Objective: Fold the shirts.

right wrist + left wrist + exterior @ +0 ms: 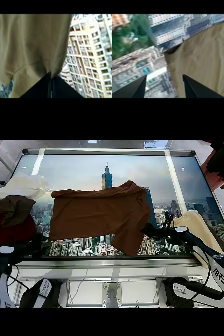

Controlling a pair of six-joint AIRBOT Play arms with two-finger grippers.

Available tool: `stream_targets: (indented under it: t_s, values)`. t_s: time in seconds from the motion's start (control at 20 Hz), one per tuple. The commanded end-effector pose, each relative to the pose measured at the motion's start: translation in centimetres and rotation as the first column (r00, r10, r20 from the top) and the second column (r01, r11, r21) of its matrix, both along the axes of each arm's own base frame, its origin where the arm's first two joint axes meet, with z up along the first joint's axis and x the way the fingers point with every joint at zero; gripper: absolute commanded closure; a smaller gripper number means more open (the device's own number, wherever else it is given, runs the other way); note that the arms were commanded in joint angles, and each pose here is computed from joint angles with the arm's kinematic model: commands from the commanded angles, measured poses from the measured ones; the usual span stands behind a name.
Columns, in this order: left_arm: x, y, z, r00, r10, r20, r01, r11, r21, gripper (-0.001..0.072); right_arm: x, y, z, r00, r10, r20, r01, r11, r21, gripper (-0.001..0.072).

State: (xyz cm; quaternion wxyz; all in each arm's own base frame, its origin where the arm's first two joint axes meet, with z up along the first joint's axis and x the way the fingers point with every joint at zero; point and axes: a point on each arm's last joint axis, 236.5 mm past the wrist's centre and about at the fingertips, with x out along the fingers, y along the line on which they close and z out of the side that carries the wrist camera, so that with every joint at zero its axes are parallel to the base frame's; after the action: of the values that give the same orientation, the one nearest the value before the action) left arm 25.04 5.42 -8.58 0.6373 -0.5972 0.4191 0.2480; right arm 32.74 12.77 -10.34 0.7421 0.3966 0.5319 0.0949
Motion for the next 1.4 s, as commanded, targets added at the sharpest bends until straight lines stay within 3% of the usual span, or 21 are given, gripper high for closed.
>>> stream_targets:
  t_s: [0.0, 0.25, 0.3, 0.4, 0.55, 0.6, 0.75, 0.9, 1.05, 1.25, 1.35]
  values:
    - [1.6, -0.2, -0.6, 0.998, -0.015, 0.064, 0.017, 0.999, -0.035, 0.0227, 0.0, 0.3, 0.2, 1.000, -0.003, -0.001, 0.003, 1.000, 0.018, 0.0685]
    - [1.8, 0.0, -1.8, 0.998, -0.025, 0.049, 0.027, 0.999, -0.037, 0.0230, 0.3, 0.4, 0.5, 1.000, -0.021, -0.001, 0.021, 0.999, 0.034, 0.0685]
    - [2.0, -0.1, -2.0, 0.998, -0.027, 0.055, 0.030, 0.999, -0.041, 0.0258, 0.3, 0.4, 0.5, 1.000, -0.021, -0.001, 0.021, 0.999, 0.035, 0.0685]
    - [2.6, -0.2, -2.0, 0.995, -0.044, 0.085, 0.048, 0.998, -0.043, 0.0421, 0.3, 0.4, 0.5, 1.000, -0.021, -0.001, 0.021, 0.999, 0.034, 0.0686]
    - [3.6, 0.5, -1.7, 0.991, -0.035, 0.133, 0.037, 0.999, -0.015, 0.0577, 0.4, 0.3, 0.5, 1.000, -0.012, 0.015, 0.012, 1.000, 0.023, 0.0685]
    - [4.0, 0.8, -1.5, 0.988, -0.033, 0.153, 0.033, 0.999, 0.001, 0.0669, 0.5, 0.3, 0.5, 1.000, -0.013, 0.017, 0.012, 1.000, 0.023, 0.0685]
    - [6.5, 0.8, 1.1, 0.955, -0.042, 0.294, 0.041, 0.999, 0.007, 0.0691, 0.6, 0.3, 0.7, 0.999, 0.000, 0.034, -0.001, 1.000, 0.016, 0.0687]
    - [10.8, 0.0, 9.0, 0.787, -0.230, 0.573, 0.174, 0.973, 0.153, 0.0691, 2.7, 0.0, 4.3, 0.987, 0.033, 0.160, -0.031, 0.999, -0.013, 0.0688]
    - [13.6, 0.0, 20.8, 0.551, -0.366, 0.750, 0.179, 0.930, 0.323, 0.0692, 4.9, -2.1, 12.6, 0.929, 0.056, 0.365, -0.040, 0.998, -0.053, 0.0689]
    - [11.1, -3.8, 38.6, 0.200, -0.625, 0.755, 0.109, 0.780, 0.616, 0.0692, 3.0, -6.2, 27.9, 0.754, 0.053, 0.654, 0.026, 0.993, -0.111, 0.0689]
    - [7.9, -6.3, 46.1, 0.098, -0.719, 0.688, 0.002, 0.691, 0.723, 0.0692, -0.4, -7.4, 36.1, 0.624, 0.055, 0.780, 0.109, 0.982, -0.157, 0.0690]
